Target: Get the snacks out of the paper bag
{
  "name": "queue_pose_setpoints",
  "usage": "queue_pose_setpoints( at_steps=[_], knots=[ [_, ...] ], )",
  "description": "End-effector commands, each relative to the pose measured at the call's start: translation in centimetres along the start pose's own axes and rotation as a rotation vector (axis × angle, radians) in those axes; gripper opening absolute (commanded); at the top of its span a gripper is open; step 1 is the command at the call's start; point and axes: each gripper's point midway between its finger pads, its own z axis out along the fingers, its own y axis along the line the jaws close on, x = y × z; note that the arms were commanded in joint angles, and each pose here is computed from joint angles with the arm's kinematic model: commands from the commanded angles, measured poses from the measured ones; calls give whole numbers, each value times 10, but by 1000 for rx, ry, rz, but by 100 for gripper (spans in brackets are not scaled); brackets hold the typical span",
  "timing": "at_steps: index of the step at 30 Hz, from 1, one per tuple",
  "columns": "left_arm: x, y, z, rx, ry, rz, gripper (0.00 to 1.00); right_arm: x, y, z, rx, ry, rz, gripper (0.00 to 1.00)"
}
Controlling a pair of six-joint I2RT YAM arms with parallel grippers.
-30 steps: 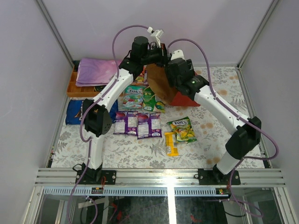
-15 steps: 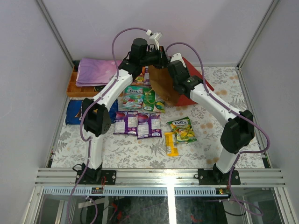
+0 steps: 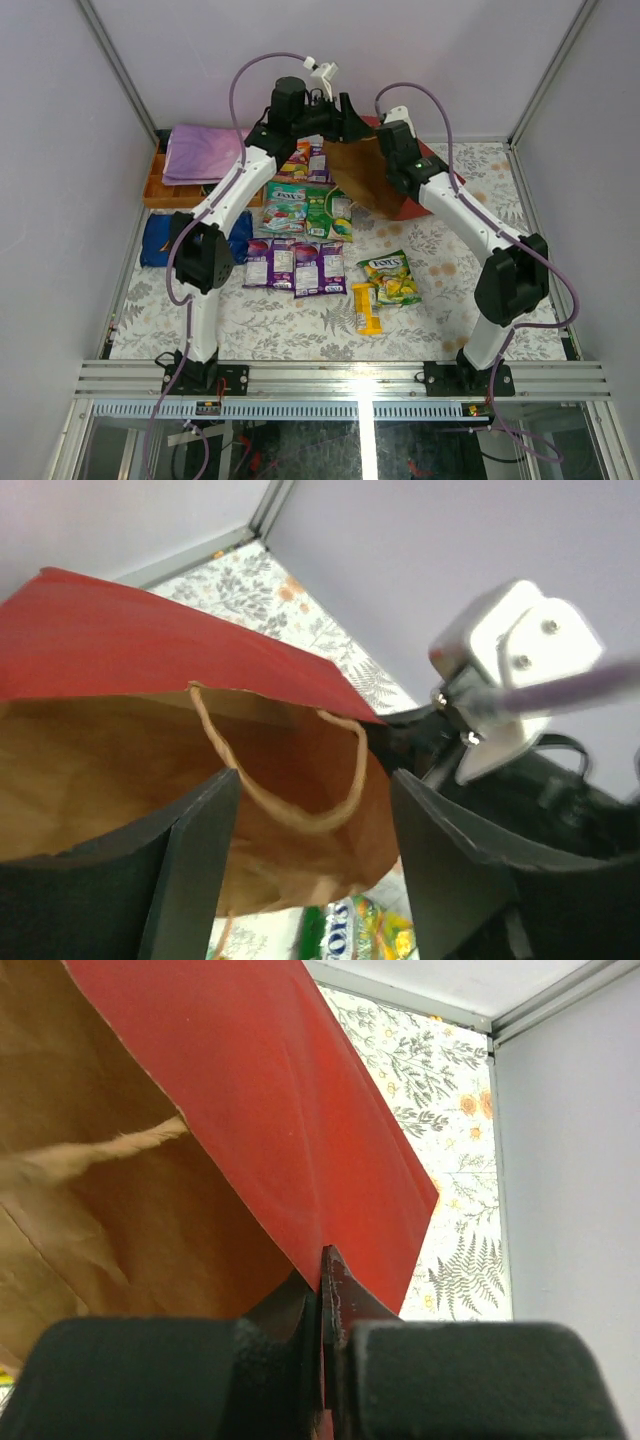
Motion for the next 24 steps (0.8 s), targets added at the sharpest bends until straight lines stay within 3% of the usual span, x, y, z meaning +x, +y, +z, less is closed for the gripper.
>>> queue_pose_setpoints(
  at_steps=[1, 5, 15, 24],
  knots=[
    [-49, -24, -33, 15, -106, 80, 76, -24, -39, -3, -27, -54, 186, 0],
    [-66, -30, -54, 3, -142, 92, 100, -28, -72, 3, -29, -60, 301, 0],
    [-111, -50, -130, -83, -272, 162, 100, -21, -153, 23, -53, -27, 587, 0],
    [-111, -48, -147, -100, -283, 140, 100, 33, -229, 47, 43, 26, 867, 0]
  ],
)
